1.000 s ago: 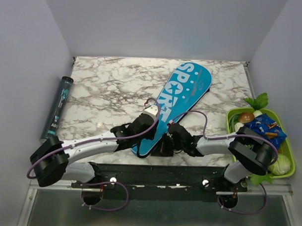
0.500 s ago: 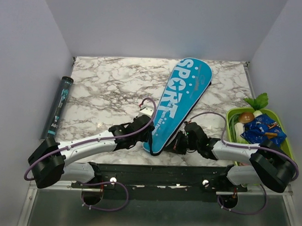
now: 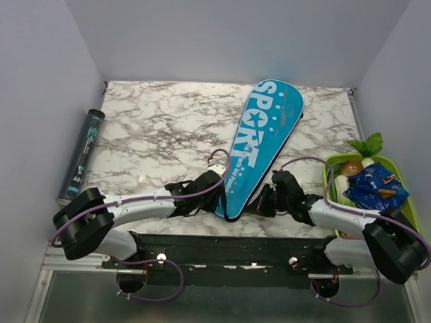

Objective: Pack up the badminton gear

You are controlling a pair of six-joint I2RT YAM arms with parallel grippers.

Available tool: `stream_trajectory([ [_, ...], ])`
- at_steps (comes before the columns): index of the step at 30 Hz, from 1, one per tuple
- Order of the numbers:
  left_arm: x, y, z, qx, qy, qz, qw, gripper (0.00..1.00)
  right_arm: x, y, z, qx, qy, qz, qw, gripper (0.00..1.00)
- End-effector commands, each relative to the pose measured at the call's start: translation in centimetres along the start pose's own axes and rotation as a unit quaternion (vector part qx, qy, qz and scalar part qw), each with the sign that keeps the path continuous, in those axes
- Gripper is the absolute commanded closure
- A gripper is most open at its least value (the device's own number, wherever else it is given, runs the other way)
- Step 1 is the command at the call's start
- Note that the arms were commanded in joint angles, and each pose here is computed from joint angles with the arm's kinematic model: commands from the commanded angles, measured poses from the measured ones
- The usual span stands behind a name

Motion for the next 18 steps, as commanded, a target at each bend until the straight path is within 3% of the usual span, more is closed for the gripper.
stream_trajectory([
  [1,-1.3,-0.9,-0.8,0.007,0.0,-0.041,0.999,0.6,-0.2,0.3,0.2,-0.003,0.01,-0.01,1.0,0.99],
  [11,-2.3,-2.4,-1.5,0.012,0.001,-0.064,0.998,0.62,0.4,0.4,-1.4,0.02,0.018,0.006,1.0,0.99],
  [18,-2.9,-2.9,-0.3,-0.003,-0.004,-0.067,0.998,0.62,1.7,0.0,-5.1,0.054,0.035,0.005,0.998,1.0],
])
Point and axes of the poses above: each gripper's point midway between its finger pads, its own y axis back along the fingers, its own x axis along the line the jaws close on, z = x × y, the point moved 3 cm from there along y, back along the fingers, and after that the axes turned 1 degree about -y, right-handed, at the moved point
